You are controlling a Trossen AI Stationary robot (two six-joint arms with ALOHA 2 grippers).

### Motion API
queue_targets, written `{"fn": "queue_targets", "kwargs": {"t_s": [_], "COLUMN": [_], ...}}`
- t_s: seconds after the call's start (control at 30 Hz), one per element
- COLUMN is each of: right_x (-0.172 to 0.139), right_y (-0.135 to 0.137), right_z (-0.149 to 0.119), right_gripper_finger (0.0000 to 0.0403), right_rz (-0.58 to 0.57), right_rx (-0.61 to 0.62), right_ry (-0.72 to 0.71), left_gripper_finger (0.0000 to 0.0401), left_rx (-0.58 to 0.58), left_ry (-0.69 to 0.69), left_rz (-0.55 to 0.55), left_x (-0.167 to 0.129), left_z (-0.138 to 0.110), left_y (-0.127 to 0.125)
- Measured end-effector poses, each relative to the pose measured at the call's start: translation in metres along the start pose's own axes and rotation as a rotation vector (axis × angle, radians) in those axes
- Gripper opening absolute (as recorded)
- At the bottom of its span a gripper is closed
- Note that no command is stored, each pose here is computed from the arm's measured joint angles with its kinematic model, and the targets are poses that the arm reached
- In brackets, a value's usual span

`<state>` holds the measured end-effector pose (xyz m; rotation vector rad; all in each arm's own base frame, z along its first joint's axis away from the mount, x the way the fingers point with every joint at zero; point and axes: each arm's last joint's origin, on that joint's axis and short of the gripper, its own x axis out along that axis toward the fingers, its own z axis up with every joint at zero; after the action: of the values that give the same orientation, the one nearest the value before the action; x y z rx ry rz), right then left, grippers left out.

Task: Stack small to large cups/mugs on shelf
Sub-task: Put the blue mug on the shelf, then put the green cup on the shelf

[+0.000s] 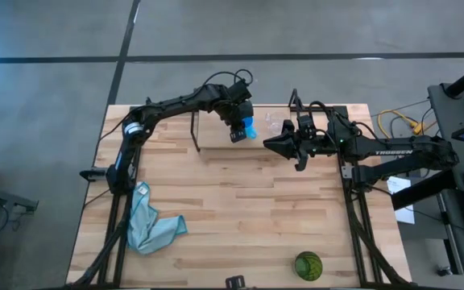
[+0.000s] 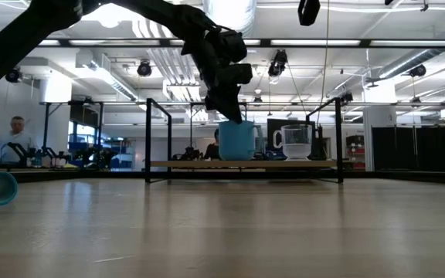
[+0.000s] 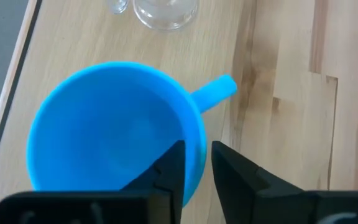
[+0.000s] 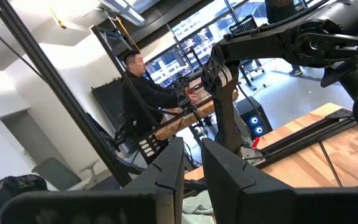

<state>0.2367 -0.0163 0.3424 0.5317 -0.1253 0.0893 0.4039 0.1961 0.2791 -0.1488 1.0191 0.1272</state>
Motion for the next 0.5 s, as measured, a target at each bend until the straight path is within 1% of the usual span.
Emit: {"fn": "queue_targets", "kwargs": {"t_s": [0.17, 0.27, 0.33, 0.43, 0.5], "right_x": [0.000, 0.000, 0.000, 0.000, 0.000], "right_y": [0.000, 0.001, 0.001, 0.002, 0.002], "right_z": [0.000, 0.000, -0.001, -0.001, -0.001], "right_gripper_finger": [0.0052, 0.0052, 0.0052, 0.0052, 0.0052], "right_rz": [0.000, 0.003, 0.007, 0.013, 0.012], "right_rx": [0.000, 0.007, 0.060, 0.140, 0.164], "right_ry": [0.000, 0.002, 0.004, 0.008, 0.009], "left_gripper_finger": [0.0065, 0.0066, 0.0066, 0.0066, 0.0066], "left_rx": [0.002, -0.039, -0.055, -0.045, -0.056], "left_ry": [-0.020, -0.038, -0.050, -0.068, -0.070], "left_rz": [0.003, -0.001, -0.027, -0.076, -0.100], "left_x": [-0.002, -0.008, -0.015, -0.031, -0.045], "left_z": [0.003, 0.007, 0.009, 0.011, 0.010], "left_y": [-0.001, -0.005, -0.011, -0.020, -0.028]}}
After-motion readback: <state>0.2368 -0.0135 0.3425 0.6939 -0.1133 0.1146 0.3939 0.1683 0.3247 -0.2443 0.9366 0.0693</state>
